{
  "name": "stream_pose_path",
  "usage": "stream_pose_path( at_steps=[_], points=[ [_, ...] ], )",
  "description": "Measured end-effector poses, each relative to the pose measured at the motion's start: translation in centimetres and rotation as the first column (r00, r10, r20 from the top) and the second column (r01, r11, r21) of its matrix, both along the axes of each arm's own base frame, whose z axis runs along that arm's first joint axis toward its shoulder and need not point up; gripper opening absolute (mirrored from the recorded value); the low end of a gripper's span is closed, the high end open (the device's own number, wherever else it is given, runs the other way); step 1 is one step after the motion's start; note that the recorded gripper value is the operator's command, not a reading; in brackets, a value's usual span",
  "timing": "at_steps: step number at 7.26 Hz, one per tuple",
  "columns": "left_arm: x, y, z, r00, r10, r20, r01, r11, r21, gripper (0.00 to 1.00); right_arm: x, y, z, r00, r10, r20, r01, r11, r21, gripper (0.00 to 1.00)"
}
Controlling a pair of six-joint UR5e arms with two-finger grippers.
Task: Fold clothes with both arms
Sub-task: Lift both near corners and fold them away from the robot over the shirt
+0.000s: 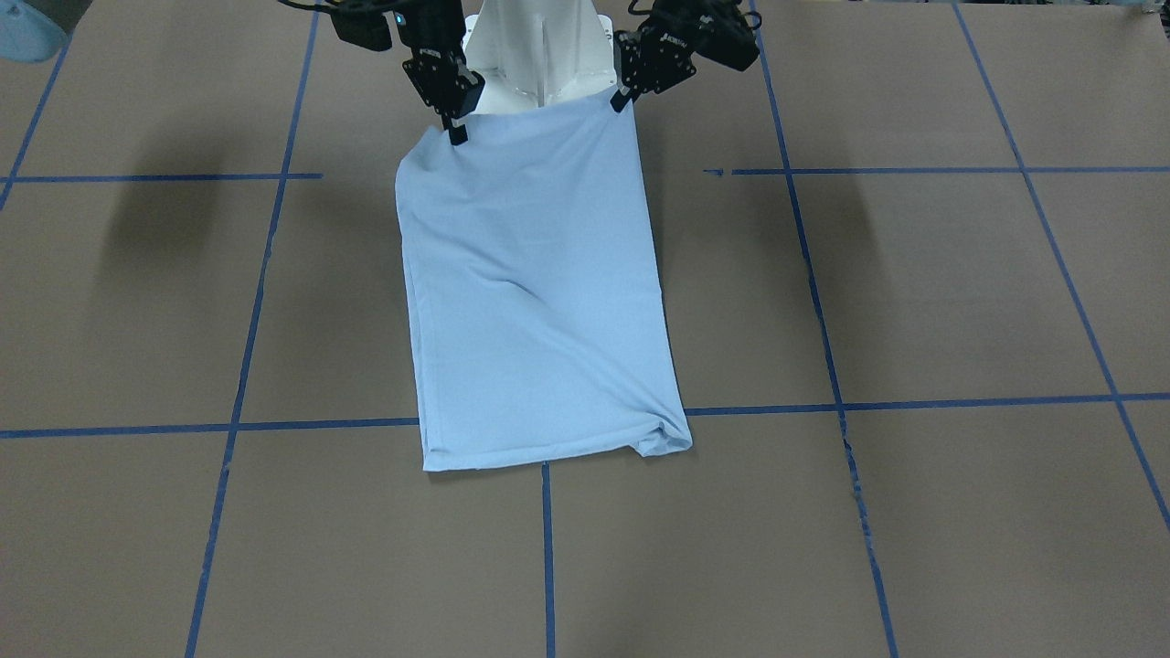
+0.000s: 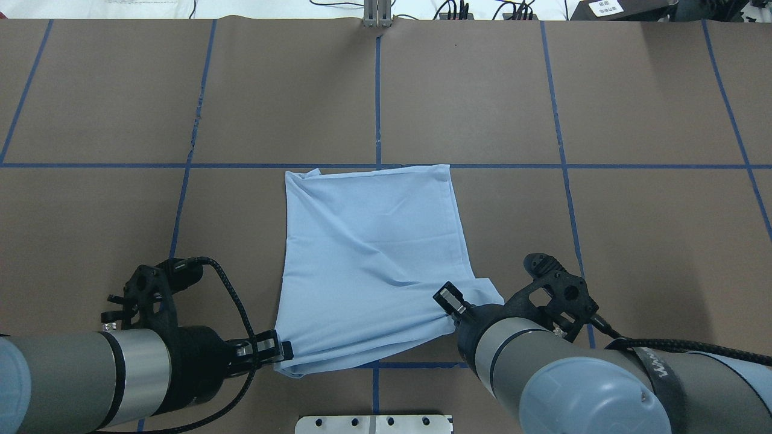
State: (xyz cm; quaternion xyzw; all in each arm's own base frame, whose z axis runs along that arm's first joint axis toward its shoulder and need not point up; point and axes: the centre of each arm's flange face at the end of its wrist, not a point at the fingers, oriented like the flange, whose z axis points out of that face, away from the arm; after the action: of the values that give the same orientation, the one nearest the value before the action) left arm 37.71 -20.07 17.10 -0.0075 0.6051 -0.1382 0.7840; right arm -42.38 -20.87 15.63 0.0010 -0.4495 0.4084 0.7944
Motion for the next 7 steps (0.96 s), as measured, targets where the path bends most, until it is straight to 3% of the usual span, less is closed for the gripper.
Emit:
stream_pose_path(
  at_steps=[2, 5, 7],
  points=[
    [2.4, -2.0, -0.4, 0.999, -0.016, 0.050, 0.014, 0.999, 0.043, 0.00, -2.4, -1.5, 0.5, 0.999, 0.016, -0.052, -0.016, 1.000, 0.007, 0.00],
    [7.2, -9.5, 1.8, 0.979, -0.097, 0.178, 0.071, 0.986, 0.148, 0.00, -7.8, -8.6, 2.8, 0.992, 0.081, -0.095, -0.076, 0.995, 0.058, 0.00],
    [6.8, -14.0, 3.4, 0.959, -0.150, 0.240, 0.102, 0.974, 0.202, 0.00, -10.3, -12.6, 5.1, 0.990, 0.104, -0.091, -0.095, 0.990, 0.100, 0.00]
  ],
)
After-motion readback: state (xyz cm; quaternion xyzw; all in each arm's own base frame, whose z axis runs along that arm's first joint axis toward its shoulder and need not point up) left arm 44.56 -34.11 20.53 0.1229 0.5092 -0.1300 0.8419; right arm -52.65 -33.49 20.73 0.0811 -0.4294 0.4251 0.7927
